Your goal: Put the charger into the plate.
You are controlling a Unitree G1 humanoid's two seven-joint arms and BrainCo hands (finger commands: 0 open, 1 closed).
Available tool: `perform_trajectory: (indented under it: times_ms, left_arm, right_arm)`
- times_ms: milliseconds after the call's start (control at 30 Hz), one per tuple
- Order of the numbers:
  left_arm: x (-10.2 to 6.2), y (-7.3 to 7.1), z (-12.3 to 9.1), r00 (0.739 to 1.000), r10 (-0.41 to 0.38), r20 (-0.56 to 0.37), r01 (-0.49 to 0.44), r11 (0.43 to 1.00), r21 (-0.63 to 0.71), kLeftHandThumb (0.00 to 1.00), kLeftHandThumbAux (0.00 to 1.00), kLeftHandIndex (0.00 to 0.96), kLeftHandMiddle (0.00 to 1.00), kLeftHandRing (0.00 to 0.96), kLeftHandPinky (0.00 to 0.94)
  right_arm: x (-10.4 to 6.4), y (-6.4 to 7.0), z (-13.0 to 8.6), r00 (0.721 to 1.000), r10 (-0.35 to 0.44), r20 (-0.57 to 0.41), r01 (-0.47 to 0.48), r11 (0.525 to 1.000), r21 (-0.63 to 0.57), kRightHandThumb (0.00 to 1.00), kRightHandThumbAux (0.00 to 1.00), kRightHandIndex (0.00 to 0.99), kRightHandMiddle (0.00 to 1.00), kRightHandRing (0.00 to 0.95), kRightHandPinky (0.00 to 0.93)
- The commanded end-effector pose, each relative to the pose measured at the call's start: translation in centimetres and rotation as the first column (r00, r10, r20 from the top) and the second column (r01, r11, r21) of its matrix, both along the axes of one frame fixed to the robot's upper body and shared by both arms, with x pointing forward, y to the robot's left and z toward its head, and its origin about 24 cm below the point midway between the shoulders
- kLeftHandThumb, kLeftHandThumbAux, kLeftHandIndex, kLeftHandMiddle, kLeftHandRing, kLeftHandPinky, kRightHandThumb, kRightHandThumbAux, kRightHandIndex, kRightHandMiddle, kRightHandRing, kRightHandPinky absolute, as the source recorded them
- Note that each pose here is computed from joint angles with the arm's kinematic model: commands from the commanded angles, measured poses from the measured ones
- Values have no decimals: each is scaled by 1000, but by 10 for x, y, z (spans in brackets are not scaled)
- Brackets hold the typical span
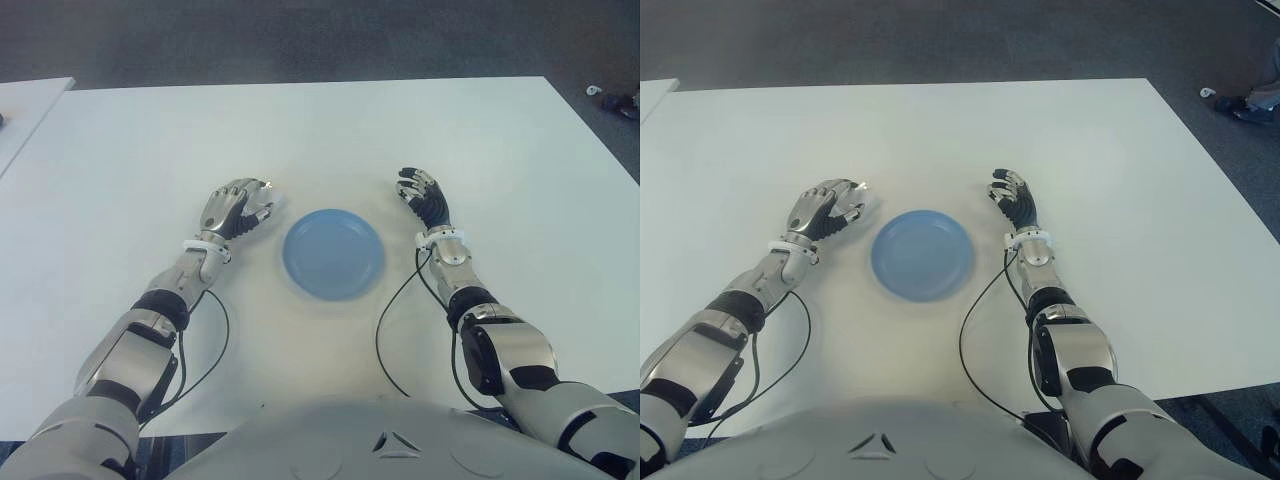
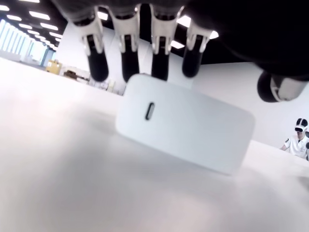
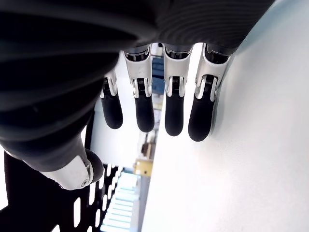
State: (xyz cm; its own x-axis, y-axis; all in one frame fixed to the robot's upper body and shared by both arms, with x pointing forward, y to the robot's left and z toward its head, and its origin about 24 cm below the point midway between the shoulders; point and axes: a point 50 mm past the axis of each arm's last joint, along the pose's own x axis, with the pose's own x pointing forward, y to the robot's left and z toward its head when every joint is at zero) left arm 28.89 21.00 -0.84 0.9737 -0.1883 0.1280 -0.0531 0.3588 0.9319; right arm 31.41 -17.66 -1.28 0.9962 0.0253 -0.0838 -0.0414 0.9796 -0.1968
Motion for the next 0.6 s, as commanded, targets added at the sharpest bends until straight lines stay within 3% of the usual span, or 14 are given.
perform_trajectory:
  times_ms: [33, 133, 367, 600]
  left_arm:
    - [-2, -6, -1, 998, -37, 57, 35, 999, 26, 488, 302, 334, 524, 503, 508]
    - [-3, -7, -1, 994, -50, 93, 46, 998, 51, 495, 330, 387, 610, 590, 607]
    - [-7, -9, -4, 981, -85, 172, 62, 989, 131, 439, 365, 476, 714, 686, 713]
    - [-6, -9, -9, 992, -71, 103, 57, 990, 132, 423, 430, 632, 794, 774, 784]
  right_arm:
    - [-25, -1, -36, 981, -5, -192, 2, 1000, -15, 0, 653, 224, 250, 250, 253]
    - [-25, -2, -36, 981, -5, -193, 1, 1000, -17, 0, 649, 227, 246, 244, 245]
    - [-25, -1, -36, 981, -6, -194, 2, 1000, -22, 0, 653, 236, 239, 237, 240]
    - [-25, -1, -36, 981, -7, -195, 2, 1000, -27, 0, 655, 242, 235, 232, 235]
